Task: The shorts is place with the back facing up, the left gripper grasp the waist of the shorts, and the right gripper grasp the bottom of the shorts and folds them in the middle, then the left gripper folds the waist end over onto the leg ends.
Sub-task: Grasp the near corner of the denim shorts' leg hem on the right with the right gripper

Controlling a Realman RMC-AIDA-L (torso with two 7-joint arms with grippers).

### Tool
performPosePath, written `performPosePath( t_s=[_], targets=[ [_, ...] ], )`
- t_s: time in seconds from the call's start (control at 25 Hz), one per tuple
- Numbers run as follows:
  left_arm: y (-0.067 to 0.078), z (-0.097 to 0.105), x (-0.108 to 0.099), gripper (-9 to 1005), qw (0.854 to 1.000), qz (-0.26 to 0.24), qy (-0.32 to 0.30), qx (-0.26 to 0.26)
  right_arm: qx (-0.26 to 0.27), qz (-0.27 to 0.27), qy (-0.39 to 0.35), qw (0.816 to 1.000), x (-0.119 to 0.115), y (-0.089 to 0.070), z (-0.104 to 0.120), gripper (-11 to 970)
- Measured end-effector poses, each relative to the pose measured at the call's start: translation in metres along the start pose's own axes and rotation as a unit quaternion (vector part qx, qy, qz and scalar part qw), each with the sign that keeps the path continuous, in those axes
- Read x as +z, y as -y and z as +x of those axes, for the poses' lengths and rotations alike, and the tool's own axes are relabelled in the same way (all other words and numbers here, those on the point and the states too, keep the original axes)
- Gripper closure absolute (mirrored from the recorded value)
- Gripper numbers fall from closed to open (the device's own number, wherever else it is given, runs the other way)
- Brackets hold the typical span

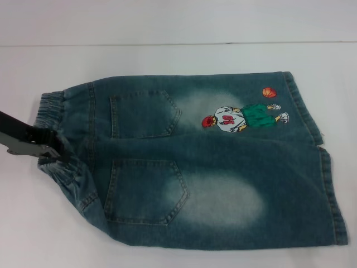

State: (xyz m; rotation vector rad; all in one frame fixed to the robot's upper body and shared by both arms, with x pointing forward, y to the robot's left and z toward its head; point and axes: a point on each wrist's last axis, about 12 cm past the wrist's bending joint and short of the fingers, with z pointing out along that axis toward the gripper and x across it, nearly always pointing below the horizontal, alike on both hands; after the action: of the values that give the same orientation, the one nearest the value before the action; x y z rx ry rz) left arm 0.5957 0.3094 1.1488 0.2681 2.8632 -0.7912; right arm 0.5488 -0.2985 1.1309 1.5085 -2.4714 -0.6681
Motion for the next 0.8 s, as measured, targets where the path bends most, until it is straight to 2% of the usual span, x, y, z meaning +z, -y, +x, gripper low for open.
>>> performPosePath(
  t_s=[0.12, 0.8],
  targets=[
    [0.001, -0.001, 0.000, 954, 1.000, 0.000, 0.000, 0.002, -0.003, 0.010, -0.015, 1.000, 0.004, 0.000, -0.009, 86],
    [-0.001, 0.003, 0.002, 945, 1.000, 0.001, -0.001, 0.001, -0.015, 0.020, -0.011, 1.000, 0.012, 0.000, -0.025, 93]
  ],
)
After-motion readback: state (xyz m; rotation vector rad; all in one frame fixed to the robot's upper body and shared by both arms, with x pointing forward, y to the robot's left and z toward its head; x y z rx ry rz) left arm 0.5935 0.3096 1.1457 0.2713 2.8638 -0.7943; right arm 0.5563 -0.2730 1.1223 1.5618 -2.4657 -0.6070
